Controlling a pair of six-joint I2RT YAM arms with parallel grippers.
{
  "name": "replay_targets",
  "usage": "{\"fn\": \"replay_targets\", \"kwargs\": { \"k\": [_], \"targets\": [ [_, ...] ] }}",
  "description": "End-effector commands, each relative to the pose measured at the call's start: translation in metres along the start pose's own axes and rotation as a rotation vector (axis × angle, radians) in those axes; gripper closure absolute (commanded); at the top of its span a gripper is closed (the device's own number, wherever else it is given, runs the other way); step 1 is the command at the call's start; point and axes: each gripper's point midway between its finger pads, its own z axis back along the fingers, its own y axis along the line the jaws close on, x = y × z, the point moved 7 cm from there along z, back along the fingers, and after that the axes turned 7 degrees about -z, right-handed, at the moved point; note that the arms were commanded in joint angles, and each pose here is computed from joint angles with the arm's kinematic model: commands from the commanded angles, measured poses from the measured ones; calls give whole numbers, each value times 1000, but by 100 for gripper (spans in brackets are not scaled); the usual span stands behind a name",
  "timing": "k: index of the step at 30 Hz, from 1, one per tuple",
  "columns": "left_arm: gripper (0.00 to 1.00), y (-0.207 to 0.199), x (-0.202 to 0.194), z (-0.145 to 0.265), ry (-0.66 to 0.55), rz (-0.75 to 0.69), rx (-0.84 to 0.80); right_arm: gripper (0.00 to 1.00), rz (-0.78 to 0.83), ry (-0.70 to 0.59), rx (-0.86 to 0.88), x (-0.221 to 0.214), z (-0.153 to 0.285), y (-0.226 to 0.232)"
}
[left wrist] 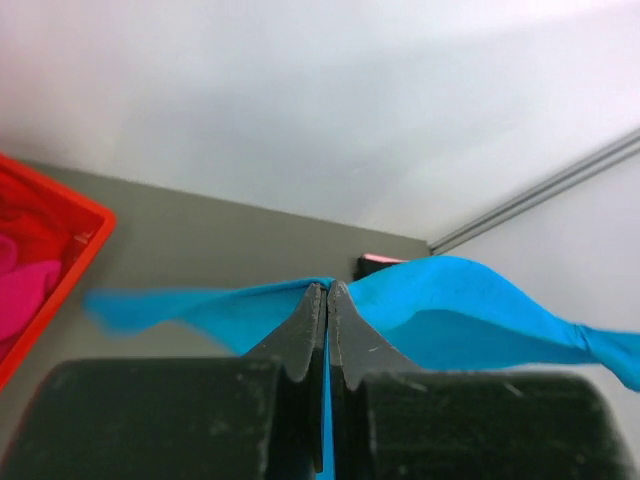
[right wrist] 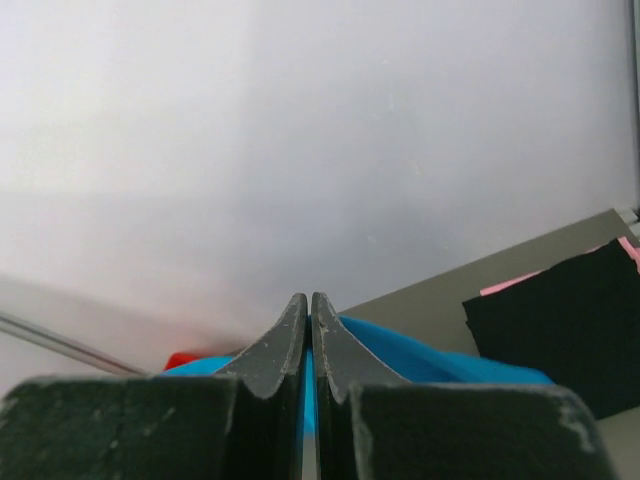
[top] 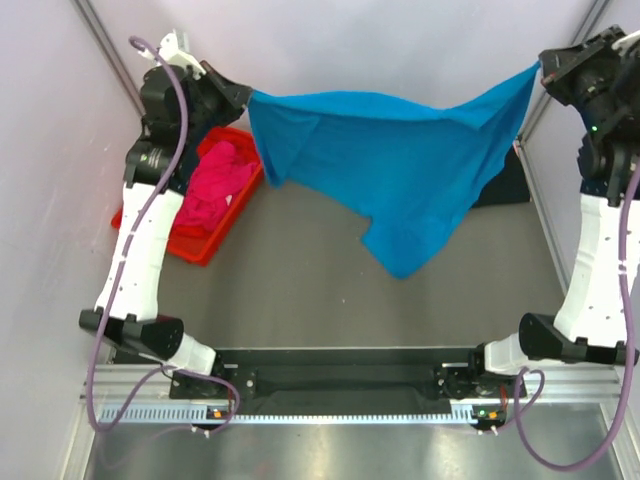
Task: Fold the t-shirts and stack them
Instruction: Flatten the tshirt out
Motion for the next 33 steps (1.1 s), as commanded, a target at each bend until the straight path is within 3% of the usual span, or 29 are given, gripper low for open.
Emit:
{"fn": "replay_targets", "kwargs": {
  "k": [1, 7, 14, 19, 22, 25, 31, 33],
  "targets": [
    [100, -31, 46, 58, -181, -40, -130, 100, -12, -122, 57, 36, 50, 24],
    [100, -36, 51, 129, -209, -73, -136, 100, 11, -197, -70, 28, 117, 5],
    [100, -37, 28, 218, -192, -42, -204, 100, 74, -373, -156, 35, 246, 2],
    [100, -37, 5, 245, -104, -2, -253, 100, 86, -411, -209, 31, 288, -8],
    [100, -36, -2, 243, -52, 11, -256, 100, 76, -395, -225, 30, 285, -13],
    [100, -29, -16, 218, 40, 20, -230, 100, 99, -387, -265, 35, 260, -16],
    [100, 8, -62, 129, 189, 33, -91, 100, 170, -306, -310, 19, 141, -35],
    [100, 19, -71, 103, 213, 20, -44, 100, 189, -222, -305, 0, 88, -46]
  ]
}}
